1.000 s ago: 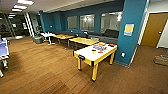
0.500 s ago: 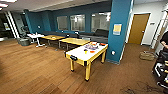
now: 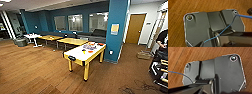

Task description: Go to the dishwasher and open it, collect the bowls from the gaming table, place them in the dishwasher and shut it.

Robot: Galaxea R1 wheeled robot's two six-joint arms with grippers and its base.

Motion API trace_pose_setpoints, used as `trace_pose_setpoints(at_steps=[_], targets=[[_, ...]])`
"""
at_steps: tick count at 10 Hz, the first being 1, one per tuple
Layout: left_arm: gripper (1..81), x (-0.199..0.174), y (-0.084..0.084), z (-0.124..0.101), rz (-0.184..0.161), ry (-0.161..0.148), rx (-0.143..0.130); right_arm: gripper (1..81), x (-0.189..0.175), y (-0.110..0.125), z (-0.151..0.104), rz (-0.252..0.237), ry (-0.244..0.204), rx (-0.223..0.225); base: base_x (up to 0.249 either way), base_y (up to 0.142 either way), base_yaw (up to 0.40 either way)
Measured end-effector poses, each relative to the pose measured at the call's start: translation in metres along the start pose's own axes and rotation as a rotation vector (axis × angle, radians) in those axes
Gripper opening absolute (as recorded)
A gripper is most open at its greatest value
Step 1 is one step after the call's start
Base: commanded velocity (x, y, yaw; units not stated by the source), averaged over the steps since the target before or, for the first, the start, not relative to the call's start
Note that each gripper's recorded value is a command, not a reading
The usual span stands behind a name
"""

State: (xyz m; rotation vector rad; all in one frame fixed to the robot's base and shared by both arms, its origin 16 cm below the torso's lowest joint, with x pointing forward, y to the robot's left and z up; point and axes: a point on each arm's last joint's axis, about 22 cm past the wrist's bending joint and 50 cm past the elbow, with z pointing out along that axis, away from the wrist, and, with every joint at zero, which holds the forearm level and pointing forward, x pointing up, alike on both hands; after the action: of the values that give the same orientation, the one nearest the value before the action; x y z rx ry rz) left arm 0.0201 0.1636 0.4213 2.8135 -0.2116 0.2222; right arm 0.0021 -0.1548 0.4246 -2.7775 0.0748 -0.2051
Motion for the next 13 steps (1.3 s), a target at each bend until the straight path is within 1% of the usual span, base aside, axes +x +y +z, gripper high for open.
trace_pose_setpoints(at_steps=[5, 7, 8, 9, 10, 11, 13], targets=[[81.1, 0.001, 0.0, 0.0, 0.0, 0.002, 0.0, 81.1, 0.0, 0.0, 0.0, -0.001, 0.001, 0.001, 0.0, 0.0, 0.0], [81.1, -0.007, 0.001, -0.001, -0.002, -0.004, -0.001, 81.1, -0.006, 0.0, -0.001, 0.001, -0.005, 0.0, 0.094, 0.0, 0.0], [81.1, -0.013, 0.001, -0.002, -0.004, -0.011, -0.001, 81.1, -0.015, 0.0, -0.001, 0.002, -0.017, -0.001, 0.109, 0.0, 0.0], [81.1, -0.004, 0.0, 0.0, -0.001, -0.004, 0.0, 81.1, -0.007, 0.0, -0.001, 0.0, -0.011, -0.001, 0.122, 0.0, 0.0], [81.1, 0.005, 0.0, 0.0, 0.002, 0.011, 0.0, 81.1, 0.002, 0.0, 0.0, -0.003, 0.003, 0.001, 0.131, 0.0, 0.0], [81.1, 0.007, 0.0, 0.0, 0.002, 0.016, 0.0, 81.1, 0.003, 0.0, 0.0, -0.004, 0.006, 0.001, 0.132, 0.0, 0.0], [81.1, 0.001, 0.0, 0.0, 0.0, 0.006, 0.0, 81.1, -0.001, 0.0, 0.0, -0.002, -0.001, 0.0, 0.14, 0.0, 0.0]])
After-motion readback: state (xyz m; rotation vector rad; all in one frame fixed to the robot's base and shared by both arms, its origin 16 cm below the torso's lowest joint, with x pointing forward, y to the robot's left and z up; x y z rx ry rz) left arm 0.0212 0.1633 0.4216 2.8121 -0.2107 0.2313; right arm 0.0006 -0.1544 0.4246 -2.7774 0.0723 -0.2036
